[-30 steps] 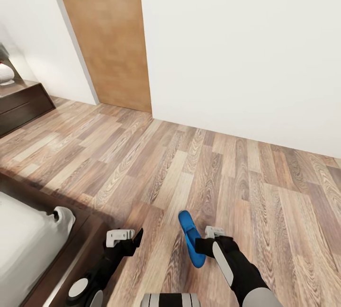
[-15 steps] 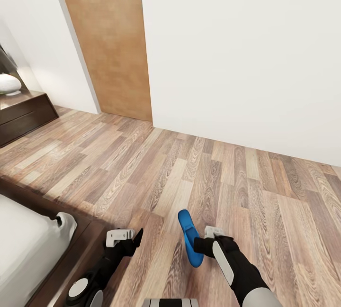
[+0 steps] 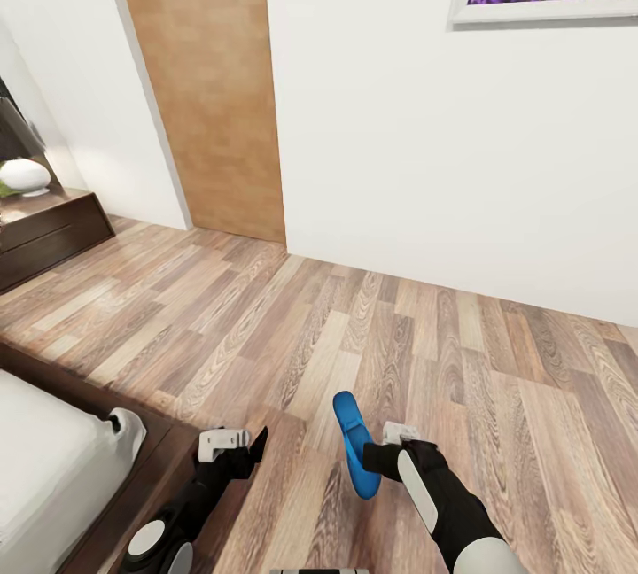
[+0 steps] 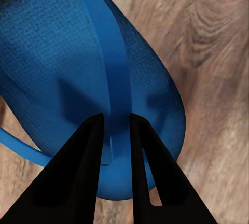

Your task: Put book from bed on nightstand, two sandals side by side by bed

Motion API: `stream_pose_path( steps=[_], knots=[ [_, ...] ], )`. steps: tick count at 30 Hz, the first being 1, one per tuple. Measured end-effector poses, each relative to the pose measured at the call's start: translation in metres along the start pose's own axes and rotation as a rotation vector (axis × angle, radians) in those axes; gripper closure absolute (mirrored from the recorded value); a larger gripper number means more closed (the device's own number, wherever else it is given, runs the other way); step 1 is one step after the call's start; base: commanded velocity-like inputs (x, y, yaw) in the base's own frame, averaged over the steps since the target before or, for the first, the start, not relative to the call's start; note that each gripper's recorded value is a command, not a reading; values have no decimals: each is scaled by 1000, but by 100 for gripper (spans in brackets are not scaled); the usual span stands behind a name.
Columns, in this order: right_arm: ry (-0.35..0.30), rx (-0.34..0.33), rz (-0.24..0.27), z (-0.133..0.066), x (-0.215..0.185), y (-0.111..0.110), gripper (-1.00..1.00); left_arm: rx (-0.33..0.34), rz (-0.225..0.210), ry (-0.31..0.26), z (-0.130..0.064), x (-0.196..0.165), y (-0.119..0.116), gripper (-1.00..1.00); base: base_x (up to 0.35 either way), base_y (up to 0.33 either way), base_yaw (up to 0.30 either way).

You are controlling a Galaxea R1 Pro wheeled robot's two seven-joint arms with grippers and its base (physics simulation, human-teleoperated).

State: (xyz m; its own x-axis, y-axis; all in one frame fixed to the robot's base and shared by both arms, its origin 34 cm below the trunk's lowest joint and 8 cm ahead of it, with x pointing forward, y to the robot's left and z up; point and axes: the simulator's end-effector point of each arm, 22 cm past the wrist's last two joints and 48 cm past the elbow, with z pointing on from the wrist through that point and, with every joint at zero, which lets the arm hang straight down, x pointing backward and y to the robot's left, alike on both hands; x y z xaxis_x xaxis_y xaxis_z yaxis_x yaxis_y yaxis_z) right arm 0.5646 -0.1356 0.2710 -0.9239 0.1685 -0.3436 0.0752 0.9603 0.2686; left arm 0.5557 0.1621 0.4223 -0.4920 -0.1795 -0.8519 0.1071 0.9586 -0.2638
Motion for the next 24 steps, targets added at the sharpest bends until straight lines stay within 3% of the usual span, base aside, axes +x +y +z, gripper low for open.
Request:
stream_pose_path(
  steps=[24],
  knots=[
    [-93, -17, -21, -38, -36, 15, 100, 18, 22, -94, -17, -45, -12, -100, 0, 0, 0]
  ],
)
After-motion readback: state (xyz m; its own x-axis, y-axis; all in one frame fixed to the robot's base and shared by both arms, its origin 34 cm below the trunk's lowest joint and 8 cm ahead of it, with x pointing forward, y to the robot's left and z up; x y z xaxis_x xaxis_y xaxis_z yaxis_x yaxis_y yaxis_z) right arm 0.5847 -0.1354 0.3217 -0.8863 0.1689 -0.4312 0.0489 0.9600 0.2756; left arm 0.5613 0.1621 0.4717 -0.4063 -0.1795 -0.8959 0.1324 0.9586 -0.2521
